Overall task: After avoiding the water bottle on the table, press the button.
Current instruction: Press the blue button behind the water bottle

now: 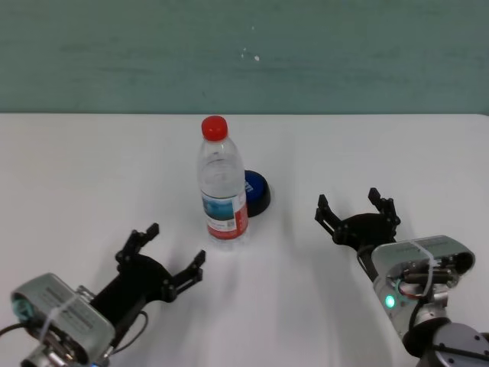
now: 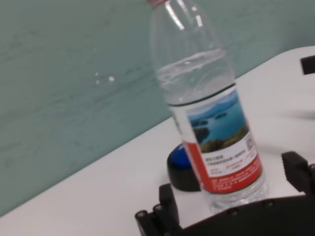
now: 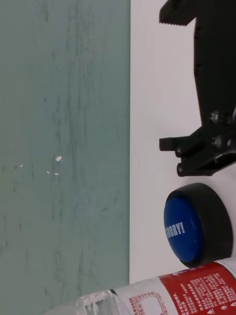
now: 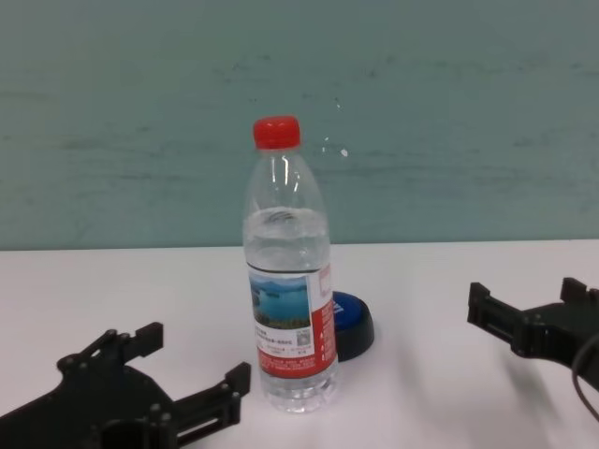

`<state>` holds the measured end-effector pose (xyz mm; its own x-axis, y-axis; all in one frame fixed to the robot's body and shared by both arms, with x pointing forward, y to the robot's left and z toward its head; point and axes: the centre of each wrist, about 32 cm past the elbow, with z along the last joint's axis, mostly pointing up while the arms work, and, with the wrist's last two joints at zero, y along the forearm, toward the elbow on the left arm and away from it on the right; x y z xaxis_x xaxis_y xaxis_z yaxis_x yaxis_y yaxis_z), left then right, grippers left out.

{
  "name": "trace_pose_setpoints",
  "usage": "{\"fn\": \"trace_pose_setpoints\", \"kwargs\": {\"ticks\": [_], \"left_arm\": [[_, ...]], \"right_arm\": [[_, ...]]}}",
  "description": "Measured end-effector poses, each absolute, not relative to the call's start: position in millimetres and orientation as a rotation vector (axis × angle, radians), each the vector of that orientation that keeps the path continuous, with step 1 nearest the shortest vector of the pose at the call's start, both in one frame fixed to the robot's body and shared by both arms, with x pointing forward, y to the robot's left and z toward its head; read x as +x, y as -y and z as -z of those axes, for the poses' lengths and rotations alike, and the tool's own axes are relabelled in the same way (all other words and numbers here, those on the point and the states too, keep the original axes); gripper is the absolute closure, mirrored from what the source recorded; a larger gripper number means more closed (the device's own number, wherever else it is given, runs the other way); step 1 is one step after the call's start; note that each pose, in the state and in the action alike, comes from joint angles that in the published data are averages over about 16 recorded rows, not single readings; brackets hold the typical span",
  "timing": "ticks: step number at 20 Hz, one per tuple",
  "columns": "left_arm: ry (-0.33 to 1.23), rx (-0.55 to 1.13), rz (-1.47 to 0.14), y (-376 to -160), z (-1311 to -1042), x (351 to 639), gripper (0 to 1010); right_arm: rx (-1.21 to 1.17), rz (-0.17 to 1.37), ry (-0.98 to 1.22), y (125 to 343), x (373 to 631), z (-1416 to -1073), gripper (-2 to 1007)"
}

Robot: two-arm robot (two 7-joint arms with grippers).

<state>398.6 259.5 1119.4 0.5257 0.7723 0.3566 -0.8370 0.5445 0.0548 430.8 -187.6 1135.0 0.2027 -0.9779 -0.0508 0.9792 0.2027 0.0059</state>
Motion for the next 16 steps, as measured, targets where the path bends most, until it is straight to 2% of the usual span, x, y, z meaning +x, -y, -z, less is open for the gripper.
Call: {"fn": "trace_pose_setpoints", "kwargs": {"ticks": [16], "left_arm": [[0.359,0.222,-0.955,-256.0,-1119.5,406.8,10]], "right_arm": [[0.04,1.366,-0.039,187.6,430.7,-1135.0,1]]}}
